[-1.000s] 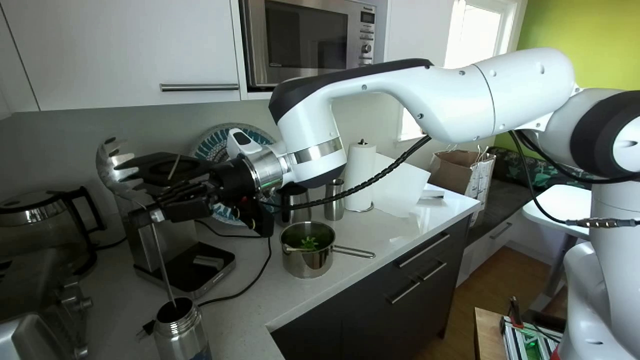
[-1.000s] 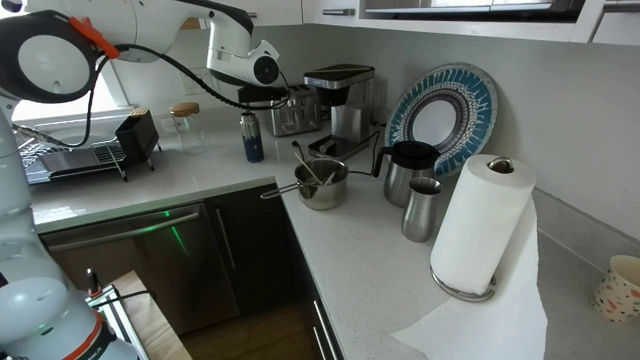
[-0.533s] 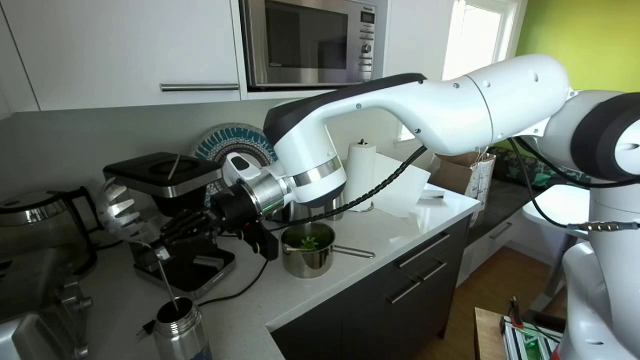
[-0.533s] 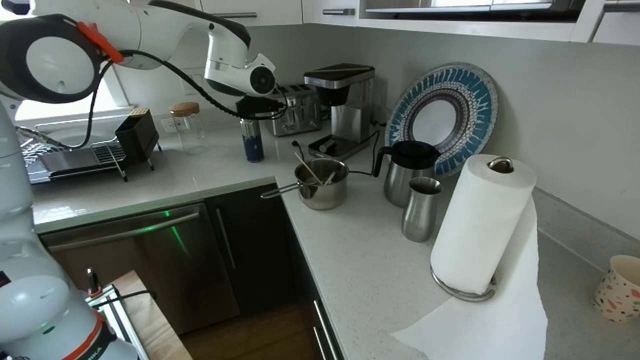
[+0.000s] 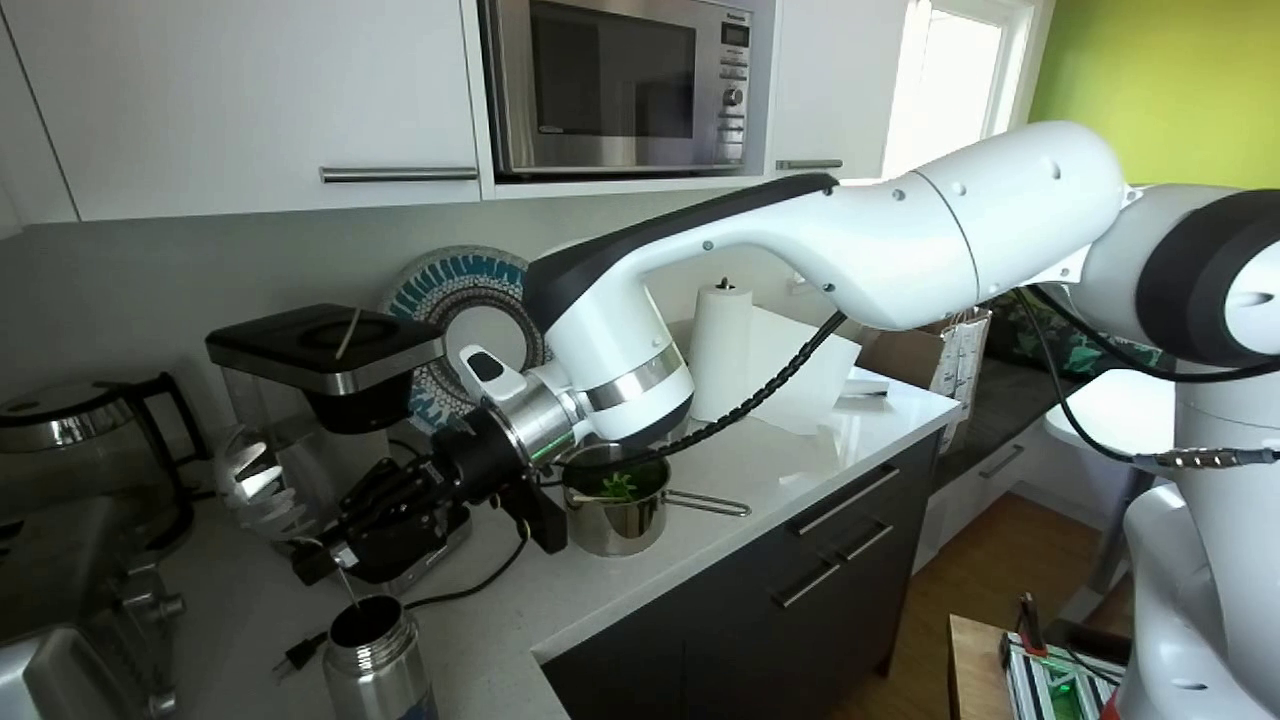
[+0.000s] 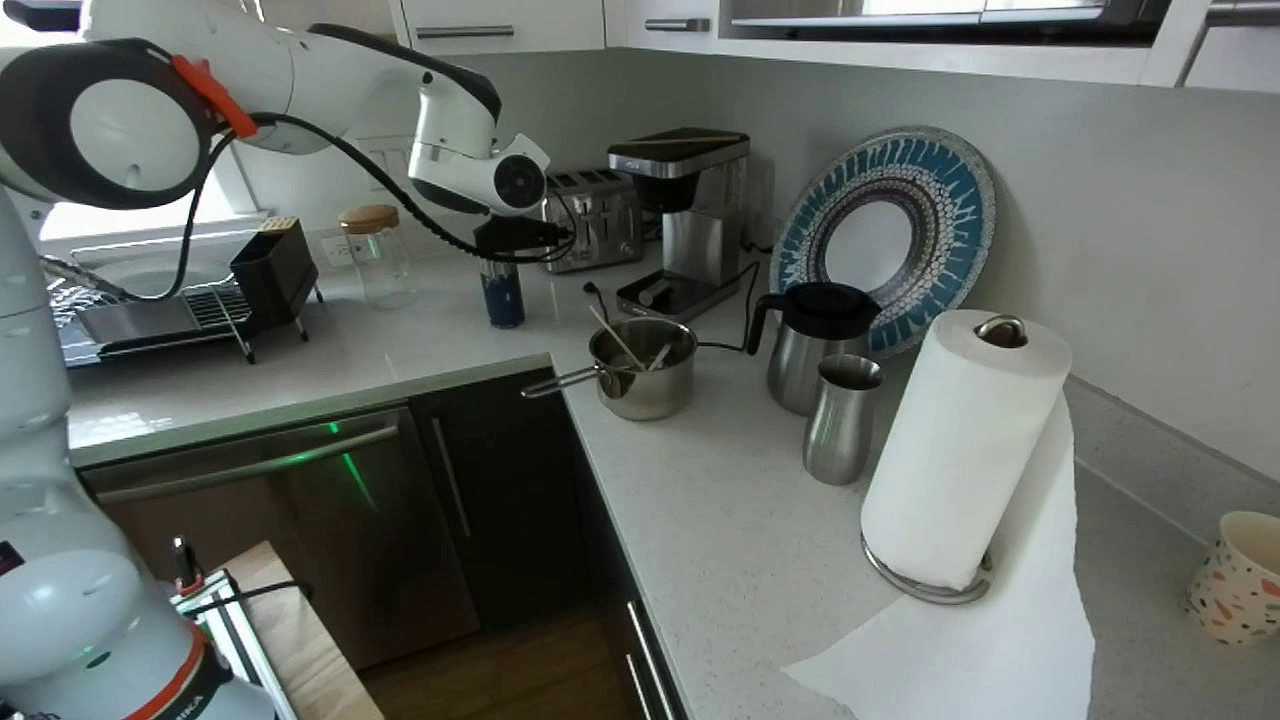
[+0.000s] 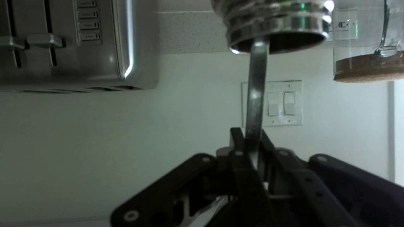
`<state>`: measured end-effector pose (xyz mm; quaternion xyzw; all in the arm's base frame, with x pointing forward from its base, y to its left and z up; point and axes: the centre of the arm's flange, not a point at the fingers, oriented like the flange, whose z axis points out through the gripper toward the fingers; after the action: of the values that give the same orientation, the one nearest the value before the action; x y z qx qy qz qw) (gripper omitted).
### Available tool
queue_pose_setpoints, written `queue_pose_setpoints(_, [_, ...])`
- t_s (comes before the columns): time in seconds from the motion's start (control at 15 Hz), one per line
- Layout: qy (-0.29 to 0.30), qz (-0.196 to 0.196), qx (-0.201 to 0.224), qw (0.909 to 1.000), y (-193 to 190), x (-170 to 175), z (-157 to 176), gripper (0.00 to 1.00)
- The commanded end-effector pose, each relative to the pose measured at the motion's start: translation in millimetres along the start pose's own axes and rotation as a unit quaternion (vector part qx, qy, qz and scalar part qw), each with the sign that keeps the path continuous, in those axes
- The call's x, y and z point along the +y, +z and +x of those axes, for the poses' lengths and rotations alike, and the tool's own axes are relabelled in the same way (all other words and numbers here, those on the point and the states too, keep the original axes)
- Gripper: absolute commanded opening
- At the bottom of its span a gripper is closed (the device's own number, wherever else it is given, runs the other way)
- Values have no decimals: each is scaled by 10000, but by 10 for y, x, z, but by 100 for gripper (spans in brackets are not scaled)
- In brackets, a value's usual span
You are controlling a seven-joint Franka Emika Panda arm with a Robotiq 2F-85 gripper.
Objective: Put the serving spoon in the bottle
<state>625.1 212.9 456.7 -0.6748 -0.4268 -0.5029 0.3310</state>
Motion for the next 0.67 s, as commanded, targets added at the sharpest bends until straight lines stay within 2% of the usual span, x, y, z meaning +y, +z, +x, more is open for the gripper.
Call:
queue_pose_setpoints(0.0, [-22, -100, -138, 9999, 41, -40, -127, 3])
queue_pose_setpoints(0.6, [159, 2, -370, 9992, 146, -98, -255, 3])
